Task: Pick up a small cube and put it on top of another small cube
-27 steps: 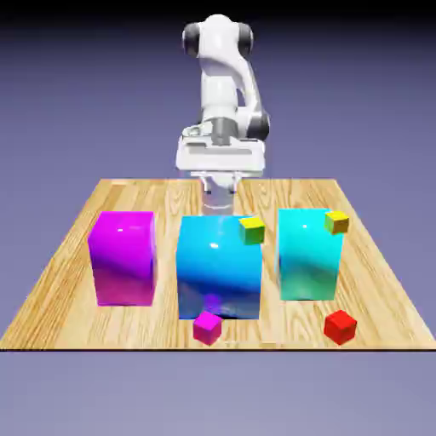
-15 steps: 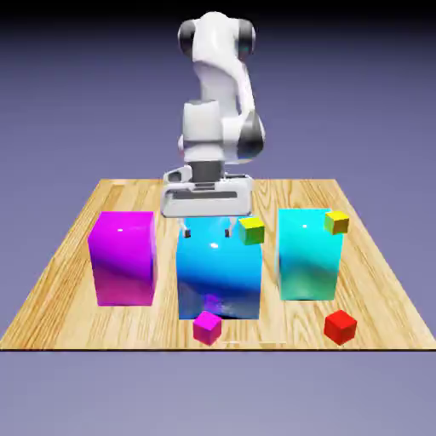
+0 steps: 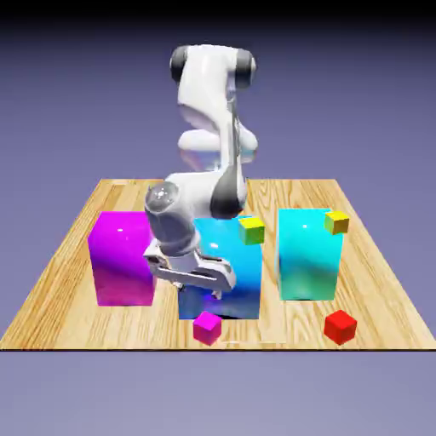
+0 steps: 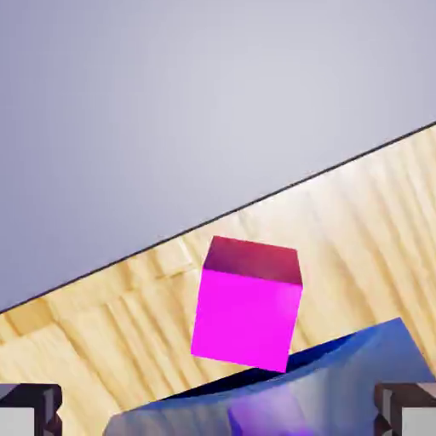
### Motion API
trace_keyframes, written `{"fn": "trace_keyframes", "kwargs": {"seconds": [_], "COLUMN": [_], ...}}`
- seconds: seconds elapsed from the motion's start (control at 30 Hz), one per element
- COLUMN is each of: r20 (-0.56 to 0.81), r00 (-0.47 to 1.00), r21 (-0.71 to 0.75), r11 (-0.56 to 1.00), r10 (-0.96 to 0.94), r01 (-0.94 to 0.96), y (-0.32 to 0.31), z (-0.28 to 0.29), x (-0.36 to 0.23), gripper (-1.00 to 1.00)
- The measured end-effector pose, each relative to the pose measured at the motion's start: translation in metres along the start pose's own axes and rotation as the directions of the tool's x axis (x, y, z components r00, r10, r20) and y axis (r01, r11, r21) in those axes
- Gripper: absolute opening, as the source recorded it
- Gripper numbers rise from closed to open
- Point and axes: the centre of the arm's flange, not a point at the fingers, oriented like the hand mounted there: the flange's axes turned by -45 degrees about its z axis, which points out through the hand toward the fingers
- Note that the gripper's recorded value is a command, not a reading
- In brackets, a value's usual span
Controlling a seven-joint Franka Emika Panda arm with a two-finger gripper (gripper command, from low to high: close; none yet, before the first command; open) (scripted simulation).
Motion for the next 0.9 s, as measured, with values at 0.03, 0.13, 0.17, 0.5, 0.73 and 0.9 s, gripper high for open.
{"fn": "trace_keyframes", "kwargs": {"seconds": [0.03, 0.13, 0.17, 0.5, 0.73, 0.9], "r20": [0.04, 0.16, 0.199, 0.28, 0.255, 0.254], "r00": [0.999, 0.985, 0.976, 0.953, 0.953, 0.939], "r21": [-0.002, -0.015, -0.021, -0.034, 0.002, 0.047], "r11": [1.0, 0.998, 0.996, 0.993, 0.986, 0.967], "r10": [0.018, 0.069, 0.085, 0.118, 0.161, 0.23], "r01": [-0.018, -0.067, -0.082, -0.113, -0.167, -0.249], "y": [0.001, 0.005, 0.006, 0.011, -0.075, -0.18], "z": [0.008, 0.034, 0.043, 0.128, 0.071, 0.085], "x": [0.007, 0.026, 0.032, 0.037, 0.012, -0.051], "gripper": [0.0, 0.0, 0.0, -1.0, -1.0, -1.0]}}
